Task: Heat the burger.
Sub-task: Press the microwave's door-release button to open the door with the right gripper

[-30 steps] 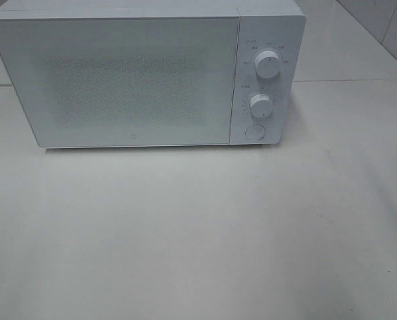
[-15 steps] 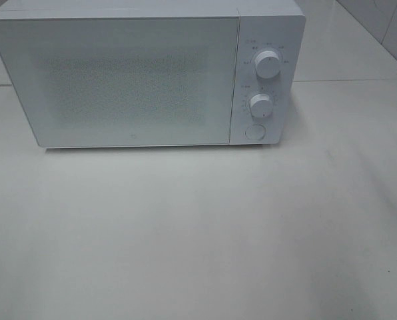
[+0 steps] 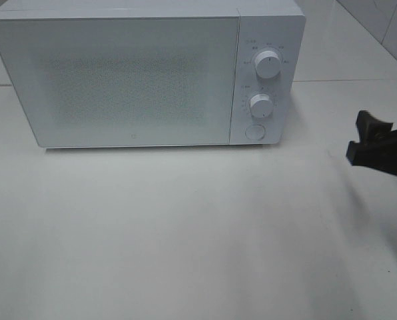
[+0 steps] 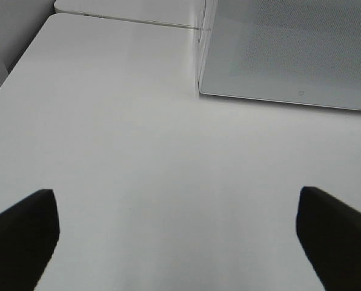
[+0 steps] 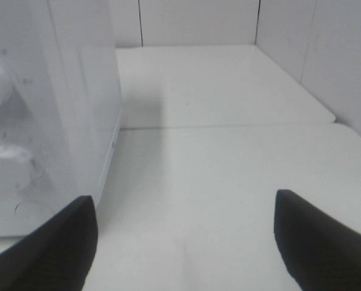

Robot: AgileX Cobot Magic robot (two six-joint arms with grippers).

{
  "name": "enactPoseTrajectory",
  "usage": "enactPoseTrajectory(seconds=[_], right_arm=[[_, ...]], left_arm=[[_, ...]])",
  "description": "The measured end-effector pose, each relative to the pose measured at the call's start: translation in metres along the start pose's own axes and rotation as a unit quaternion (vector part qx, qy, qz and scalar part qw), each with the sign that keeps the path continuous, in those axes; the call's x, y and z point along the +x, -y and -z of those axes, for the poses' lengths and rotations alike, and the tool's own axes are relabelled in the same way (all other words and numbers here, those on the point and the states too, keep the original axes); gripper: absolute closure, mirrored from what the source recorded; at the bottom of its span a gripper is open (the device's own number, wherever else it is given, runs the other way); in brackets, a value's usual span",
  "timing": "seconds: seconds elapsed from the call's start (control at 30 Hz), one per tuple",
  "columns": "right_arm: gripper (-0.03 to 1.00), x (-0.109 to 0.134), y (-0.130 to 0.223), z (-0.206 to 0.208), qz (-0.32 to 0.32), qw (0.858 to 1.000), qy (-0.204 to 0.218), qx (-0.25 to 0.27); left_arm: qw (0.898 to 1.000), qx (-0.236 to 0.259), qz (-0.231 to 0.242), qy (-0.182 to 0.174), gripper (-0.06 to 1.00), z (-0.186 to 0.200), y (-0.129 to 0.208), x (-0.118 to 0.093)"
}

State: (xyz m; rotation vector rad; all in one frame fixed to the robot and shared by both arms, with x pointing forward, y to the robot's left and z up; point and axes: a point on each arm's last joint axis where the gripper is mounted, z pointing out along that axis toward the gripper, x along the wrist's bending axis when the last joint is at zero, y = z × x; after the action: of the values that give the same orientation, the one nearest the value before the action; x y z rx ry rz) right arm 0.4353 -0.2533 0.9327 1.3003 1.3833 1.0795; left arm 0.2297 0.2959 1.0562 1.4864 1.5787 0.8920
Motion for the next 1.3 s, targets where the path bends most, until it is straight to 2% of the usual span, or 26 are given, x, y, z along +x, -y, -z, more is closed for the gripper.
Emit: enactPoseTrajectory(seconds=[0.03, 0.1, 0.2, 0.37, 0.4, 0.5, 0.57, 0.67, 0.93, 1.17, 1.3], right_arm=[[0.2, 0.0, 0.0, 0.0, 0.0, 1.0, 0.0, 0.0], [0.2, 0.019, 0.017, 0.0, 0.006, 0.999, -0.009, 0.042], [0.2, 0.032, 0.023, -0.003, 0.005, 0.998, -0.007, 0.058], [0.21, 0.051, 0.025, -0.009, 0.022, 0.998, -0.013, 0.061], [0.2, 0.063, 0.025, -0.012, 0.027, 0.998, -0.021, 0.058], [0.2, 0.069, 0.025, -0.013, 0.031, 0.998, -0.026, 0.057], [0.2, 0.09, 0.018, -0.02, 0.035, 0.998, -0.039, 0.041], [0.2, 0.102, 0.016, -0.025, 0.043, 0.998, -0.038, 0.034], [0.2, 0.119, 0.01, -0.04, 0.028, 0.999, -0.031, 0.035], [0.21, 0.123, 0.007, -0.043, 0.015, 0.998, -0.035, 0.039], [0.24, 0.123, 0.007, -0.043, -0.026, 0.998, -0.03, 0.042]], left_arm=[[1.0, 0.0, 0.0, 0.0, -0.04, 0.0, 0.0, 0.0], [1.0, 0.0, 0.0, 0.0, -0.04, 0.0, 0.0, 0.0], [1.0, 0.0, 0.0, 0.0, -0.04, 0.0, 0.0, 0.0], [1.0, 0.0, 0.0, 0.0, -0.04, 0.0, 0.0, 0.0], [1.0, 0.0, 0.0, 0.0, -0.04, 0.0, 0.0, 0.0], [1.0, 0.0, 0.0, 0.0, -0.04, 0.0, 0.0, 0.0], [1.0, 0.0, 0.0, 0.0, -0.04, 0.0, 0.0, 0.0], [1.0, 0.0, 0.0, 0.0, -0.04, 0.0, 0.0, 0.0], [1.0, 0.0, 0.0, 0.0, -0.04, 0.0, 0.0, 0.0], [1.0, 0.0, 0.0, 0.0, -0.04, 0.0, 0.0, 0.0], [1.0, 0.0, 0.0, 0.0, -0.04, 0.0, 0.0, 0.0]])
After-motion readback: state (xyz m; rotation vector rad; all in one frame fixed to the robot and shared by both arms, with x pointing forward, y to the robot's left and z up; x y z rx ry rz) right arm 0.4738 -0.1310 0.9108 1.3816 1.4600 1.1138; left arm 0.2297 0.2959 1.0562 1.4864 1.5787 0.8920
